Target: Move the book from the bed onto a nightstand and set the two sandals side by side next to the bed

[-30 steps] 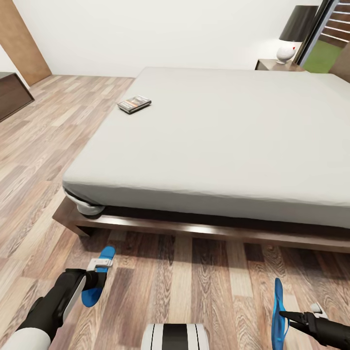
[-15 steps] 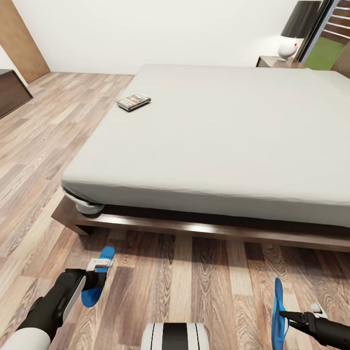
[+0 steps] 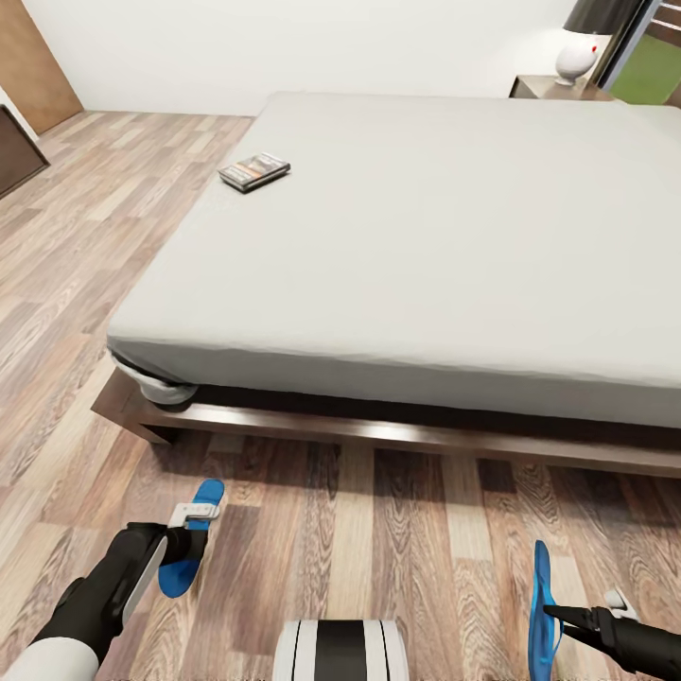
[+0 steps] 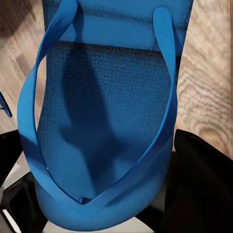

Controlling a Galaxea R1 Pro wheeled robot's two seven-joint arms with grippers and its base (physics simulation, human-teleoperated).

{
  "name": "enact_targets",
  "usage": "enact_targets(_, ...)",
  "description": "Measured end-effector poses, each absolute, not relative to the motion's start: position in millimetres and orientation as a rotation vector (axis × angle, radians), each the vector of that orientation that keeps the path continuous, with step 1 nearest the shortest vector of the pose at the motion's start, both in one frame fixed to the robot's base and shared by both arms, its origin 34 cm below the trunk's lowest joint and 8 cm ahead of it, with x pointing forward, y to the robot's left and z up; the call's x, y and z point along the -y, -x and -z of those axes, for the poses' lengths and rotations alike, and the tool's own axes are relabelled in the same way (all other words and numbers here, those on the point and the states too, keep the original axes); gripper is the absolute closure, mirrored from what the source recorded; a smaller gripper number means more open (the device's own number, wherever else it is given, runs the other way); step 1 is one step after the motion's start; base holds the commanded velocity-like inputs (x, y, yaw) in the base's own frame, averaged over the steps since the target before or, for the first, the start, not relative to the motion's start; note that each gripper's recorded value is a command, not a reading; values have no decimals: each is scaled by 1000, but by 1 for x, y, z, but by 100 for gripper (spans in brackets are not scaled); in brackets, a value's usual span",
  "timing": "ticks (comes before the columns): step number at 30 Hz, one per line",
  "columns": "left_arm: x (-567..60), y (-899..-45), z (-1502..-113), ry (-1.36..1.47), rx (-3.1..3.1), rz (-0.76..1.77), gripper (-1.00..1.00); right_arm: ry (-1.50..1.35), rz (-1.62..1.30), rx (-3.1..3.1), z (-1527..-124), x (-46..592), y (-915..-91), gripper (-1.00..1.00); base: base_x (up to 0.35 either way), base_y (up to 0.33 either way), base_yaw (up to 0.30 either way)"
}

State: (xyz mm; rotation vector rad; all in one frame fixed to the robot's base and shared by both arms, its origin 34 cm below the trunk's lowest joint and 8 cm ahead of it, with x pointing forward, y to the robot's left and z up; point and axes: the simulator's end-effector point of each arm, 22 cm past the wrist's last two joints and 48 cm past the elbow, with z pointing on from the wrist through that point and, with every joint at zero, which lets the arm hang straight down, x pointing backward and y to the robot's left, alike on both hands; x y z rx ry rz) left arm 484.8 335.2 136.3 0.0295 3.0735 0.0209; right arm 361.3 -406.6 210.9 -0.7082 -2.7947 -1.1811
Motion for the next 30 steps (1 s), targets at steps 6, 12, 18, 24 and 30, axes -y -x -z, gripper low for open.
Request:
enact_targets(6, -335, -475, -126, -30, -3099, -20, 100, 718, 1165, 2775, -204, 407, -354, 100, 0, 0, 0)
enact_targets(12, -335, -466, -116, -30, -3123, -20, 100, 727, 1148, 2755, -196, 407, -347, 100, 0, 0, 0)
enact_targets(18, -335, -464, -113, -28, -3130, -19, 100, 731, 1142, 2749, -194, 407, -345, 100, 0, 0, 0)
enact_targets(24, -336, -465, -113, -20, -3125, -16, 100, 731, 1143, 2749, -194, 407, -345, 100, 0, 0, 0)
enact_targets(30, -349, -472, -117, 36, -3101, -34, 100, 731, 1143, 2749, -194, 407, -345, 100, 0, 0, 0)
